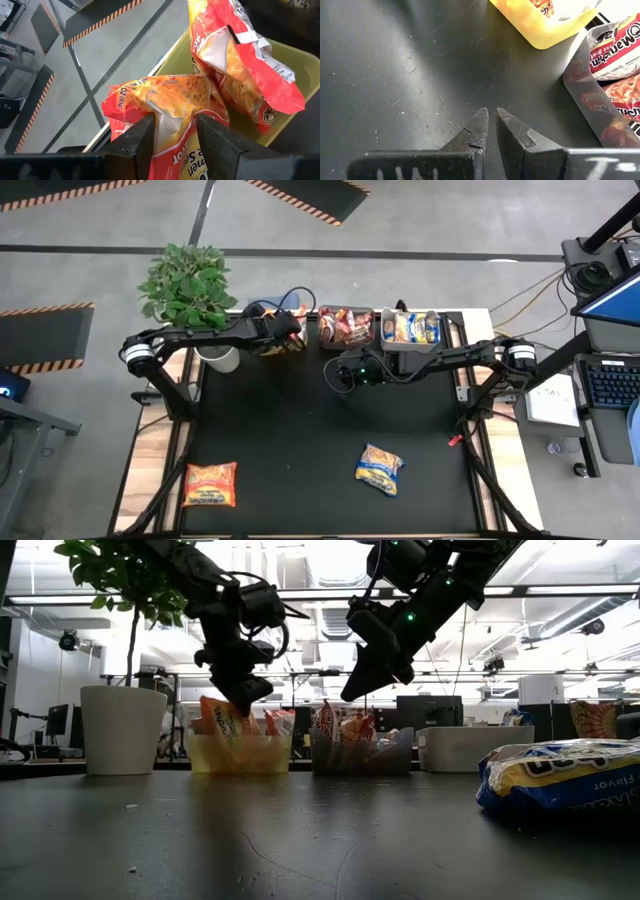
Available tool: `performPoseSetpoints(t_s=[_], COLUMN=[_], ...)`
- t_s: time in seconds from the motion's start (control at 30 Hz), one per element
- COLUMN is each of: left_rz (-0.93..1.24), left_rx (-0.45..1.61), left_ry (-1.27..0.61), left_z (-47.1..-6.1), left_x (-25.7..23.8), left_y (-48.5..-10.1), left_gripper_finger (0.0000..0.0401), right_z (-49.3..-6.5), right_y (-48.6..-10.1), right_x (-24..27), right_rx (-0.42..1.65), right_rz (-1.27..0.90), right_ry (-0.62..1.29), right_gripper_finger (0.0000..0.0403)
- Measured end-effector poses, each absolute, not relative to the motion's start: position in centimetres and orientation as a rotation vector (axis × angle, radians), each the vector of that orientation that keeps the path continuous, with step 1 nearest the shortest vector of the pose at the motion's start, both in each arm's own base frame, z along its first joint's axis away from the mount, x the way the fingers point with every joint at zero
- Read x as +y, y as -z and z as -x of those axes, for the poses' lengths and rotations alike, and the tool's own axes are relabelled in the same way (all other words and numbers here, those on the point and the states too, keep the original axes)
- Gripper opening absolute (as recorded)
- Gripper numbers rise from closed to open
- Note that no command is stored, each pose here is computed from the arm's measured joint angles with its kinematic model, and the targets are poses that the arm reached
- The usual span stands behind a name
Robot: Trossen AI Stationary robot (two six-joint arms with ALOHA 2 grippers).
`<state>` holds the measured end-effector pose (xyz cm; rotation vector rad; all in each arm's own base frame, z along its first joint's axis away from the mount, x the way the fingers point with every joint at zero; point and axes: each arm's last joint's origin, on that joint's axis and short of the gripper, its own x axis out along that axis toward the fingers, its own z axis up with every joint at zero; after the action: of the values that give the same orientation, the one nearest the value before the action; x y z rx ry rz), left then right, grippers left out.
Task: Sort Maruchan noodles
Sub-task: Put the top orange noodle pack into the yellow bin, then put the blue noodle pack into the white bin
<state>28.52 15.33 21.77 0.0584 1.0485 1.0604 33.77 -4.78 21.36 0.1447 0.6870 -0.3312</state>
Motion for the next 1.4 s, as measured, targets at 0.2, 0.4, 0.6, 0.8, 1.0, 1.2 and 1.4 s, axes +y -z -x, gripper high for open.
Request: performPoseSetpoints(t_s=[0.2,0.4,0.6,0.8,1.0,1.2,1.4], left_rz=[-0.043,-0.041,-0.068,-0.115,-0.129,-0.128,-0.217], left_rx=[1.042,1.038,1.048,1.008,0.895,0.814,0.773], left_ry=[-1.07,-1.074,-1.072,-1.031,-0.916,-0.55,-0.146], left_z=[-28.2,-28.2,-27.9,-27.3,-26.8,-27.1,-27.8], left_x=[15.2,15.2,15.0,13.8,10.6,5.3,-0.9], left_y=[-20.7,-20.7,-21.9,-24.1,-27.1,-29.0,-29.2], left_gripper_finger=[0.0112,0.0112,0.0112,0.0112,0.0112,0.0112,0.0112], right_z=[-33.8,-33.8,-33.8,-33.4,-33.1,-33.2,-32.7], right_y=[-21.4,-21.4,-21.4,-22.1,-22.9,-23.0,-22.7], right_x=[-4.8,-4.8,-4.8,-4.6,-2.8,1.0,5.6], right_rx=[0.687,0.687,0.686,0.66,0.641,0.682,0.796], right_rz=[-0.145,-0.145,-0.15,-0.214,-0.308,-0.459,-0.647], right_ry=[0.331,0.331,0.333,0.351,0.323,0.12,-0.089], right_gripper_finger=[0.0027,0.0027,0.0027,0.0027,0.0027,0.0027,0.0027])
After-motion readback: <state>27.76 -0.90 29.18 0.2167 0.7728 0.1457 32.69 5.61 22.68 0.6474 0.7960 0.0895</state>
